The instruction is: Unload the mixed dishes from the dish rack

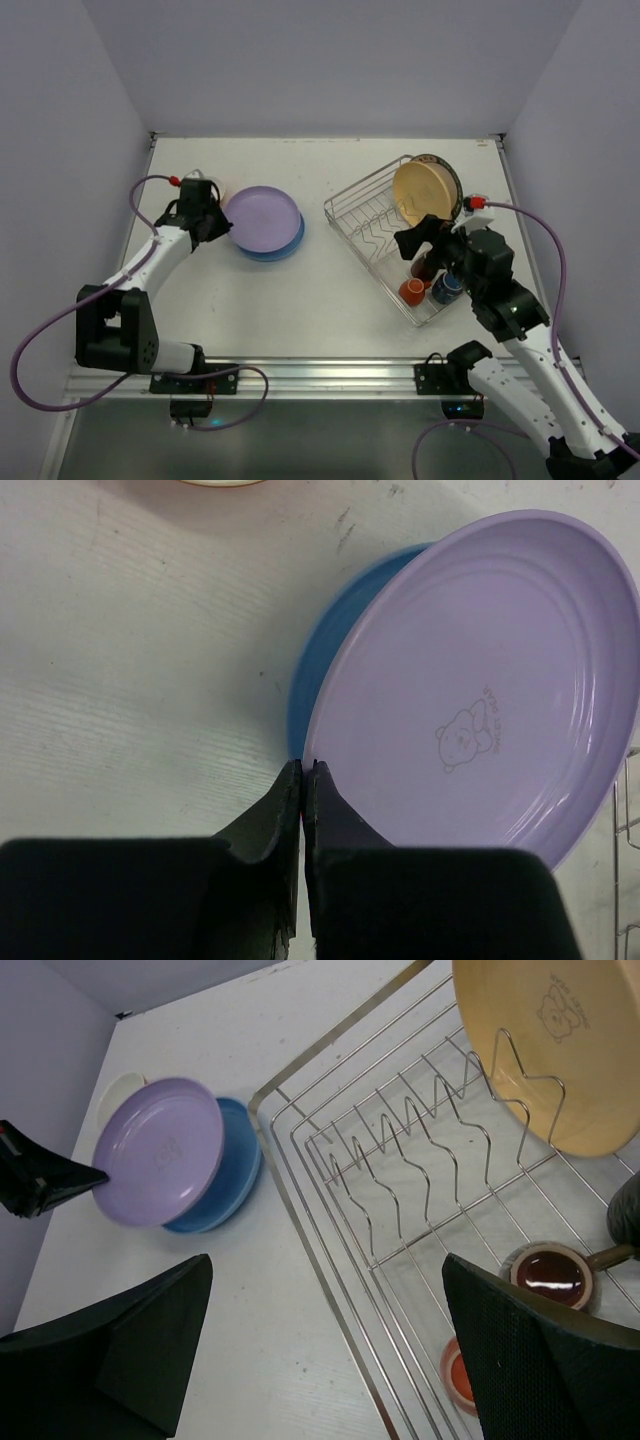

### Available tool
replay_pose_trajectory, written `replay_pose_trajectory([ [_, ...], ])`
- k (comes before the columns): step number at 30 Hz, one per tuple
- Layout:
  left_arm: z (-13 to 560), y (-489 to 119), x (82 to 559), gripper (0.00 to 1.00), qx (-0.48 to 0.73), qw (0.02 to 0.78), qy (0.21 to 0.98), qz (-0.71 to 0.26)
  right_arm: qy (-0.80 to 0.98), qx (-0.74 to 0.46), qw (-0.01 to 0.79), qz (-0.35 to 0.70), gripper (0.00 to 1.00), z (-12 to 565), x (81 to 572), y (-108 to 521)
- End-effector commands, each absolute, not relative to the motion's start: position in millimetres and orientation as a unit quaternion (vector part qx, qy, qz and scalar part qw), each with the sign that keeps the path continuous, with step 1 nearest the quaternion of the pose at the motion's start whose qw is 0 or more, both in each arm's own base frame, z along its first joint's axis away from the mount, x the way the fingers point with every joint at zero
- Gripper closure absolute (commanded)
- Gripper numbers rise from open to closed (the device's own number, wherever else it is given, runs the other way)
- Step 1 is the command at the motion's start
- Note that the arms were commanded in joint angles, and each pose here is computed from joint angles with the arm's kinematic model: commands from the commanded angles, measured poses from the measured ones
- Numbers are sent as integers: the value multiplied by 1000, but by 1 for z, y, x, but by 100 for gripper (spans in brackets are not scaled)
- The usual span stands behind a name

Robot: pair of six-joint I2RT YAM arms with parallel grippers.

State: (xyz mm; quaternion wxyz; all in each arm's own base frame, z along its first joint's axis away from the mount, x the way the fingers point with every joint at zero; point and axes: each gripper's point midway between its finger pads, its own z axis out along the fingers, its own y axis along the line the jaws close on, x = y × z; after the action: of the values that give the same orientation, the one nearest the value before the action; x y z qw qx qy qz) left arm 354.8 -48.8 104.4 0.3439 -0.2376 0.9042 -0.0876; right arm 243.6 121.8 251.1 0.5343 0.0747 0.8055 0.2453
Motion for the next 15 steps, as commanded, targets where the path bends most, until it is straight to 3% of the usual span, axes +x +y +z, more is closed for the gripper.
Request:
replay_pose_trajectory([
  [1, 138, -58, 378, 100, -245, 395, 875, -133, 794, 62, 554, 243, 1, 274, 240, 118],
  [9, 111, -70, 381, 100, -229, 369, 891, -133, 786, 63, 578, 210, 1, 299, 232, 99],
  [15, 110, -62, 381, 100, -216, 380, 896, -75, 792, 54, 569, 216, 1, 298, 223, 100],
])
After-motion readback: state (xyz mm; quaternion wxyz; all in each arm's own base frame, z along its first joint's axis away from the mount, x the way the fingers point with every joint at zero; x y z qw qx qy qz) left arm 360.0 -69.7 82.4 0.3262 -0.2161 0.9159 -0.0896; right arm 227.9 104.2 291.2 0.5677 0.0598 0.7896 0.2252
